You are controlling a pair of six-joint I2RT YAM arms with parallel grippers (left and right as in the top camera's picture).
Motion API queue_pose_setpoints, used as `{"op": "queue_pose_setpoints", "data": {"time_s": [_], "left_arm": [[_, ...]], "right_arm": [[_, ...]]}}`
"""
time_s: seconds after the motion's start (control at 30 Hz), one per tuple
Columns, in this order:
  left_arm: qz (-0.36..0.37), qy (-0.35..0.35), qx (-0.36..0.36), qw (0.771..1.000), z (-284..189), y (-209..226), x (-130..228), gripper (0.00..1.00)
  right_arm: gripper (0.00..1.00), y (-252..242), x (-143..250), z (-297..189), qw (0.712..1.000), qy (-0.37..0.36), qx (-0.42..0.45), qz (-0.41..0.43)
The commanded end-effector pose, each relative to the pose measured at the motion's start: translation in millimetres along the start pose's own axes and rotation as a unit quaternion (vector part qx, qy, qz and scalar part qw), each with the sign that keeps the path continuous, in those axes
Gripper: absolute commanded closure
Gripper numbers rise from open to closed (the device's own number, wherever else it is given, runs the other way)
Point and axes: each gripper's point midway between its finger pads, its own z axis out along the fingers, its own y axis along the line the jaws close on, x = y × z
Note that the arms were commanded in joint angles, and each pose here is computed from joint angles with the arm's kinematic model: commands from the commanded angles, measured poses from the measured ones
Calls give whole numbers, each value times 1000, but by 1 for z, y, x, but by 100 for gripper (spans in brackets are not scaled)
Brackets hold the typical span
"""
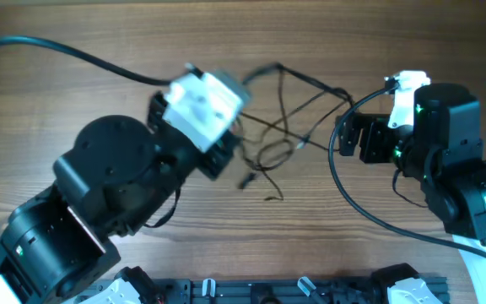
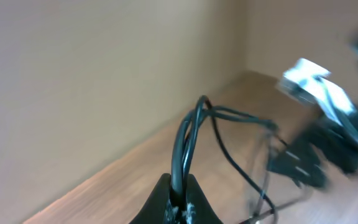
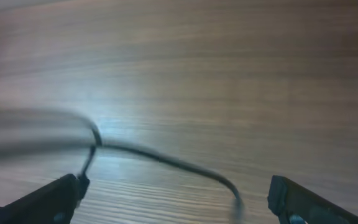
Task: Untangle cables
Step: 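Pull the left gripper far left, stretching cables across the table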
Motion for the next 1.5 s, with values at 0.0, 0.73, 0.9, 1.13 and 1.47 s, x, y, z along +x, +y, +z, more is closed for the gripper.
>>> {"op": "queue_pose_setpoints", "data": {"time_s": [0.0,0.73,0.9,1.13,1.47], "left_arm": [[-79,-36,-152,985,-29,59,-15,96],[-157,-83,-399,900,-124,145,-11,96],[-150,-77,-401,900,-124,145,-9,96],[-151,-68,-459,873,-140,158,-2,96],[-75,-21,-494,866,-150,165,1,96]], "right_arm": [[0,-22,-1,2,998,-4,56,6],[0,-38,9,-1,995,11,100,27],[0,-40,10,-1,994,13,106,27],[0,-48,25,-4,991,42,127,27],[0,-50,33,-6,988,55,135,48]]}}
